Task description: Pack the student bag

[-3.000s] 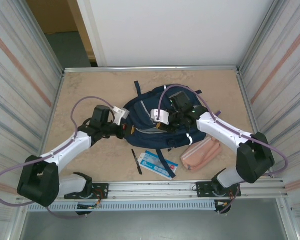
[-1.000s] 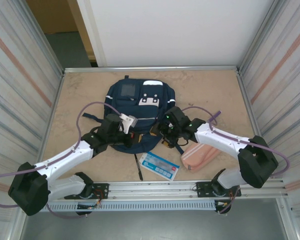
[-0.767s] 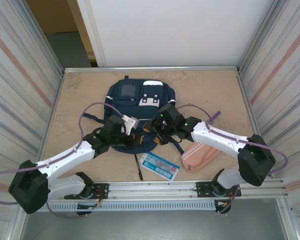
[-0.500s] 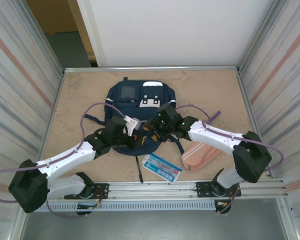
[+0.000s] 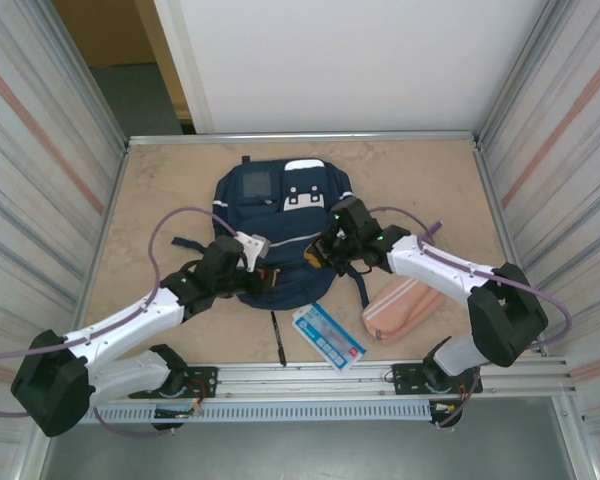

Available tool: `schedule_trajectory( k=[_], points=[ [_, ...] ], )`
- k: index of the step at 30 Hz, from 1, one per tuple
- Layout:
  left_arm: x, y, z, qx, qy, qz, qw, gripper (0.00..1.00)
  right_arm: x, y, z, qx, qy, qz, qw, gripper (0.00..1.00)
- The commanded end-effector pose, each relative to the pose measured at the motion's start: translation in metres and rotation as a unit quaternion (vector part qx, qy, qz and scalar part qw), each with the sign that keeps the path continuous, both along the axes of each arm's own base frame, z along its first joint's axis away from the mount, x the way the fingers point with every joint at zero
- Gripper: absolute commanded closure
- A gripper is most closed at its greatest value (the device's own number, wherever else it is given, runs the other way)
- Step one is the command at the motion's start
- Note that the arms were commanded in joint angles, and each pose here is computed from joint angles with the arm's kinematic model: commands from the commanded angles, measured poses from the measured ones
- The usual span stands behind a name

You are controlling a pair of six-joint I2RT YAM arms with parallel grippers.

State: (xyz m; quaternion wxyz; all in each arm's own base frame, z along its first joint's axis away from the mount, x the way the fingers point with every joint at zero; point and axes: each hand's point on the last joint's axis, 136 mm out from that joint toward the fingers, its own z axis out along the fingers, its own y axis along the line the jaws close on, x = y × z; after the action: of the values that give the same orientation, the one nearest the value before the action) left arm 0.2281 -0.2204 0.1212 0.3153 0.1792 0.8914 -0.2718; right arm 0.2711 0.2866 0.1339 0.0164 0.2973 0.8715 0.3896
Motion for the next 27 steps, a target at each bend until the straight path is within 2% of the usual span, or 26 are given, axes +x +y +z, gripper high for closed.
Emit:
schedule_trajectory(
  k=[1,4,6,7,8,9,11,15,20,24,26,27],
  points=[
    [0.003,0.050,-0.030,0.059,0.024,0.068,0.996,1.00,0.012,-0.029,0.023,-0.019,-0.047,0.026,0.998,1.00],
    [0.008,0.052,-0.032,0.029,0.012,0.066,0.997,1.00,0.020,-0.042,0.023,-0.004,-0.045,0.043,0.998,0.98],
    [0.006,0.030,-0.018,-0.016,-0.001,0.026,1.000,1.00,0.016,-0.047,0.024,0.005,-0.027,0.067,0.997,0.87],
    [0.006,0.019,-0.009,-0.028,-0.013,0.014,0.999,1.00,0.014,-0.052,0.023,0.002,-0.015,0.062,0.998,0.73],
    [0.005,0.009,0.000,-0.025,-0.031,0.004,0.999,1.00,0.010,-0.058,0.021,-0.003,-0.008,0.050,0.999,0.54],
    [0.004,-0.001,0.010,-0.020,-0.051,-0.009,0.998,1.00,0.007,-0.061,0.021,-0.005,-0.004,0.036,0.999,0.43],
    [-0.001,-0.025,0.030,-0.019,-0.085,-0.037,0.996,1.00,-0.005,-0.068,0.019,-0.012,0.013,0.010,1.000,0.34],
    [-0.007,-0.071,0.049,-0.042,-0.087,-0.087,0.992,1.00,-0.027,-0.064,0.020,-0.021,0.021,-0.002,1.000,0.31],
    [-0.009,-0.117,0.044,-0.023,-0.077,-0.132,0.988,1.00,-0.041,-0.044,0.009,-0.028,0.026,-0.006,0.999,0.31],
    [-0.004,-0.130,0.040,-0.025,-0.067,-0.133,0.989,1.00,-0.041,-0.043,-0.013,-0.045,0.047,-0.030,0.997,0.32],
    [-0.003,-0.132,0.042,-0.034,-0.070,-0.134,0.988,1.00,-0.037,-0.047,-0.022,-0.058,0.046,-0.042,0.996,0.36],
    [-0.004,-0.132,0.044,-0.038,-0.072,-0.134,0.988,1.00,-0.035,-0.049,-0.025,-0.065,0.047,-0.047,0.996,0.41]
  ],
)
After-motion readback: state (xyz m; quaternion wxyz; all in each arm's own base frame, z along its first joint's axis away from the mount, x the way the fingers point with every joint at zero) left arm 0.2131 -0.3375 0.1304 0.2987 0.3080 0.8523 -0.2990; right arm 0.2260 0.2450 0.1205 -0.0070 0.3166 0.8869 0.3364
